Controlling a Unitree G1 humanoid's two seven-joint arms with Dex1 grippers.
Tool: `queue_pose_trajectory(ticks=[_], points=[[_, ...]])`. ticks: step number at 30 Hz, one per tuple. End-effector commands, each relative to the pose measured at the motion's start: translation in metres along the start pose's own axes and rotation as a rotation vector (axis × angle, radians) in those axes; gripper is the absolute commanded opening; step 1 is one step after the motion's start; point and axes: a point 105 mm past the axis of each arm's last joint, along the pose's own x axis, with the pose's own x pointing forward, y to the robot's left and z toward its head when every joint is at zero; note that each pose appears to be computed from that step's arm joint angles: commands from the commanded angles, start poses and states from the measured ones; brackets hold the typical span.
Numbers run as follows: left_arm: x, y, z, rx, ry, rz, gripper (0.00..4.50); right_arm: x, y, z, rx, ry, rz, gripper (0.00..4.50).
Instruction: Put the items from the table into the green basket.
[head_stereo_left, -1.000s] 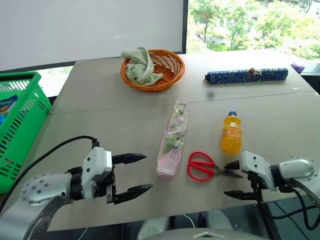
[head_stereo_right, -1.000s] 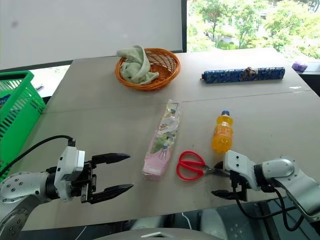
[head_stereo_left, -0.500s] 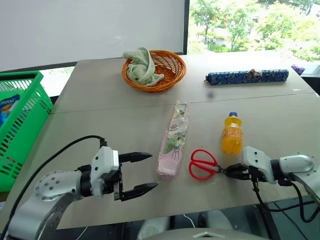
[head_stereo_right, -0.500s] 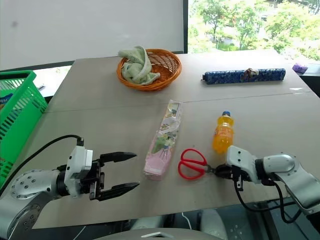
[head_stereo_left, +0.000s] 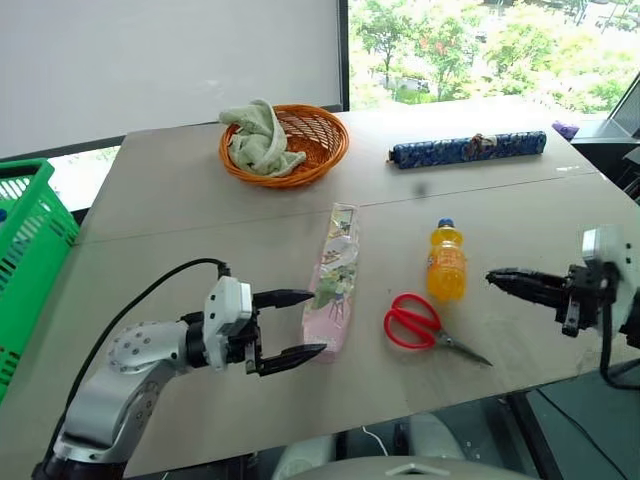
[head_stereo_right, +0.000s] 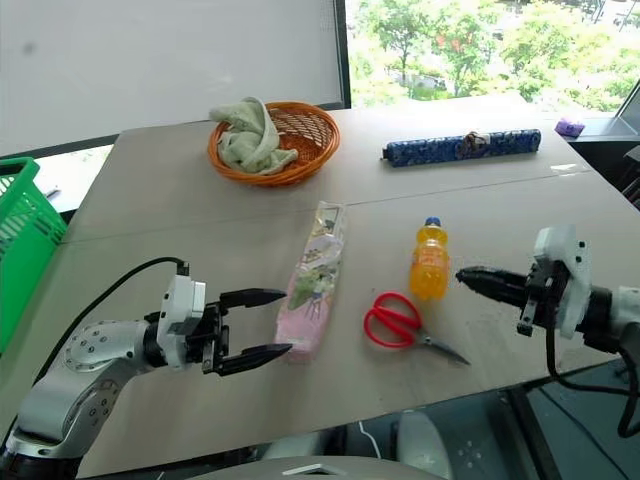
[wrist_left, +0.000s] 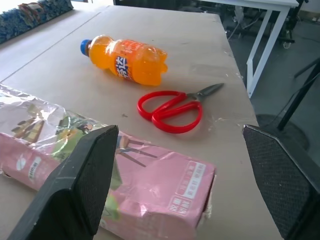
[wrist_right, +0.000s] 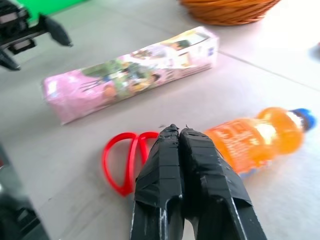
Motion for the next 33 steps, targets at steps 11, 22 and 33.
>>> queue_pose_trajectory(ticks=[11, 22, 33], points=[[-0.002, -0.009, 0.001, 0.023, -0.004, 0.018, 4.14, 0.033, 0.042, -0.071, -0.153, 0.36, 0.12, 3.7], [-0.01, -0.013, 0.001, 0.018, 0.021, 0.026, 4.14, 0.049, 0.038, -0.1, -0.143, 0.429, 0.069, 4.47], [-0.01, -0.019, 0.004, 0.014, 0.027, 0.043, 4.14, 0.055, 0.038, -0.131, -0.191, 0.592, 0.072, 1.15]])
